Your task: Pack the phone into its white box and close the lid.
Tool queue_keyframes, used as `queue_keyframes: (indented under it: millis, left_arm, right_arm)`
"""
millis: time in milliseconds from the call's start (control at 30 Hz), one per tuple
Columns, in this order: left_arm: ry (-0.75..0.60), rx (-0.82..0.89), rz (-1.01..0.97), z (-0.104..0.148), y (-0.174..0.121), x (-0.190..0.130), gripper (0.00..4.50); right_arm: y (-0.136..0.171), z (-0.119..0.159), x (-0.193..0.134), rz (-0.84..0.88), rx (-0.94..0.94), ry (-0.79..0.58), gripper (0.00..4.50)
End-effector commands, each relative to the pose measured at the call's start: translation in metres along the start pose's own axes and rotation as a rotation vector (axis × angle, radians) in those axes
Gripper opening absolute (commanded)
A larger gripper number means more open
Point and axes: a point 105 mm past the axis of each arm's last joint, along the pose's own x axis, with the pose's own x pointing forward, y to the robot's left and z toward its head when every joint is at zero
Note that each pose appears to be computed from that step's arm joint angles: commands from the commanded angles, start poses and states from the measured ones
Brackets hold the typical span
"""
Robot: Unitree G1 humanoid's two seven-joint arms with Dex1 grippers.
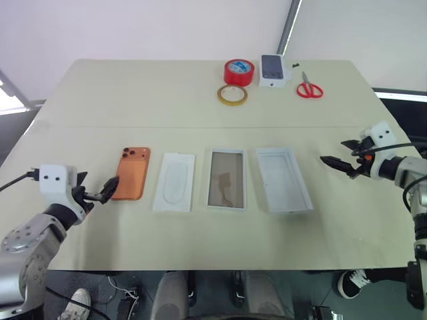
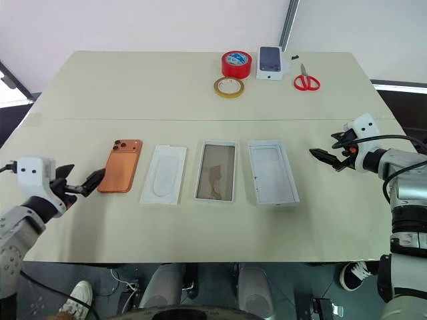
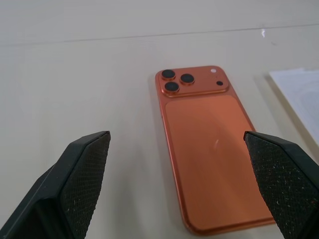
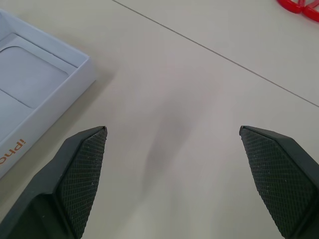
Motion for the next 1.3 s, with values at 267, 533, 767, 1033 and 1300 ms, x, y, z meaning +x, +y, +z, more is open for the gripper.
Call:
queue_keyframes:
  millis: [267,533,767,1033,1300]
  left_arm:
    - [-0.051,0.014,-0.013,0.016,-0.004,-0.001,4.50]
    - [-0.095,-0.025,-0.131,0.028,-0.035,0.013,4.50]
    - [0.004,-0.084,-0.333,0.018,-0.090,0.025,4.50]
    - [0.285,-0.202,-0.300,-0.010,-0.117,0.040,4.50]
    - [0.315,-0.332,-0.290,-0.003,-0.120,0.047,4.50]
  right_arm:
    - [0.005,0.025,0.005,0.012,-0.056,-0.069,4.45]
    - [0.022,0.050,0.015,0.075,-0.103,-0.136,4.45]
    - [0.068,0.074,0.017,0.211,-0.140,-0.217,4.45]
    - [0.154,0.092,0.010,0.515,-0.197,-0.255,4.45]
    - [0.200,0.091,0.008,0.645,-0.196,-0.257,4.45]
